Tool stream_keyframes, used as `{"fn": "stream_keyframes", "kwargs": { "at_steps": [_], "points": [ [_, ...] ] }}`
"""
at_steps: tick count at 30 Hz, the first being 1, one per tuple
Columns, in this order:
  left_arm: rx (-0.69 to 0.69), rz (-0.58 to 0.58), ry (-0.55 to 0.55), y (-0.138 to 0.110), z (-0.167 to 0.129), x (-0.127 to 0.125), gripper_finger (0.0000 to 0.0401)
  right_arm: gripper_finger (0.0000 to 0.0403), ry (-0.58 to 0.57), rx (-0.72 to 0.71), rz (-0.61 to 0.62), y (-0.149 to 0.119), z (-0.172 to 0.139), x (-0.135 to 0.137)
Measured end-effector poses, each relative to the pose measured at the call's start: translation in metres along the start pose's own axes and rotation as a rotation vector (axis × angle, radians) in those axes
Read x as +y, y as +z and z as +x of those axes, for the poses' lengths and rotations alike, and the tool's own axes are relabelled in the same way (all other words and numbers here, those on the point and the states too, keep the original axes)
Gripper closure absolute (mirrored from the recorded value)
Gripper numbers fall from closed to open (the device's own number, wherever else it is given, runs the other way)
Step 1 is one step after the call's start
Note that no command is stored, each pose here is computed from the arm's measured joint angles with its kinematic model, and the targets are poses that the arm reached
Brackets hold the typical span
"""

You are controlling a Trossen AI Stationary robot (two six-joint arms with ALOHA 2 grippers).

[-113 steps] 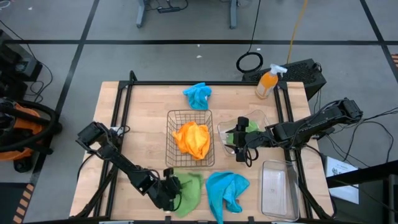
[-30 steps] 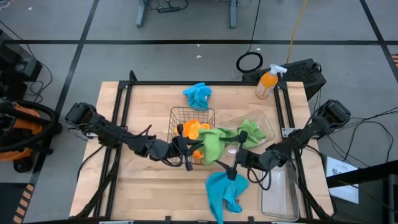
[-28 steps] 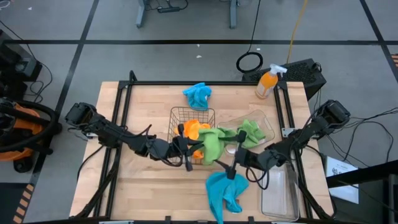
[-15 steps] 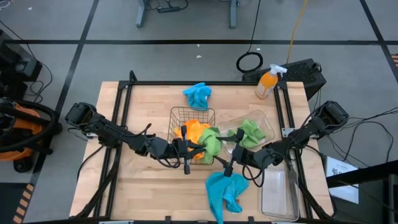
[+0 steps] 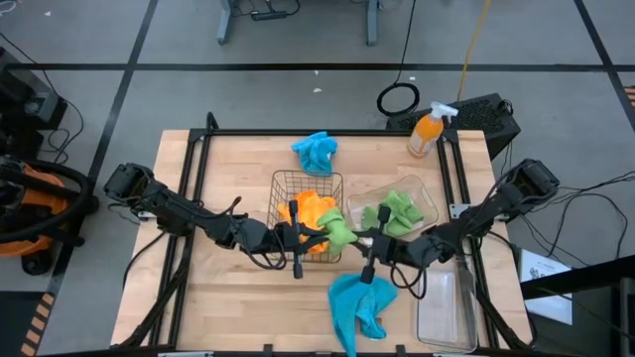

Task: Sort microfiber towel by color & place in baskets
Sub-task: Put the green towel into the top transparent bin

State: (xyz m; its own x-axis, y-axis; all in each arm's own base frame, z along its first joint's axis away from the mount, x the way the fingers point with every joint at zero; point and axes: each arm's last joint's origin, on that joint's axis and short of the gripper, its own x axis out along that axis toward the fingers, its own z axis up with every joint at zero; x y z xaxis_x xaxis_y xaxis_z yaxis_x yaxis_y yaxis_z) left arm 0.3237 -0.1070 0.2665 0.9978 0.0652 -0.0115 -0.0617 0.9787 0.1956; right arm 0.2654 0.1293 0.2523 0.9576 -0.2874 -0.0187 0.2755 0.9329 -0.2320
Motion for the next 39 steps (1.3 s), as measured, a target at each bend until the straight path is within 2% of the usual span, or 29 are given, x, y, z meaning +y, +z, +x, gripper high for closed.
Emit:
{"fn": "stream_keyframes", "kwargs": {
  "at_steps": [5, 10, 14, 19, 25, 39],
  "points": [
    [0.054, -0.042, -0.006, -0.006, 0.0, -0.001, 0.0323, 0.0369, -0.001, 0.068, 0.004, 0.007, -0.014, -0.015],
    [0.101, -0.062, 0.022, -0.01, -0.001, -0.001, 0.0252, 0.0386, 0.002, 0.142, 0.007, 0.014, -0.031, -0.035],
    [0.106, -0.061, 0.062, -0.01, -0.001, 0.0, 0.0222, 0.0388, -0.007, 0.183, 0.007, 0.018, -0.046, -0.053],
    [0.104, -0.134, 0.076, -0.01, -0.001, -0.001, 0.0217, 0.0387, -0.038, 0.271, -0.003, 0.014, -0.06, -0.076],
    [0.108, -0.159, 0.054, -0.01, -0.004, -0.007, 0.0216, 0.0387, -0.079, 0.417, -0.011, 0.0, -0.073, -0.096],
    [0.083, -0.17, 0.037, -0.006, -0.007, -0.013, 0.0216, 0.0387, -0.11, 0.687, 0.056, -0.026, -0.073, -0.113]
  ]
}}
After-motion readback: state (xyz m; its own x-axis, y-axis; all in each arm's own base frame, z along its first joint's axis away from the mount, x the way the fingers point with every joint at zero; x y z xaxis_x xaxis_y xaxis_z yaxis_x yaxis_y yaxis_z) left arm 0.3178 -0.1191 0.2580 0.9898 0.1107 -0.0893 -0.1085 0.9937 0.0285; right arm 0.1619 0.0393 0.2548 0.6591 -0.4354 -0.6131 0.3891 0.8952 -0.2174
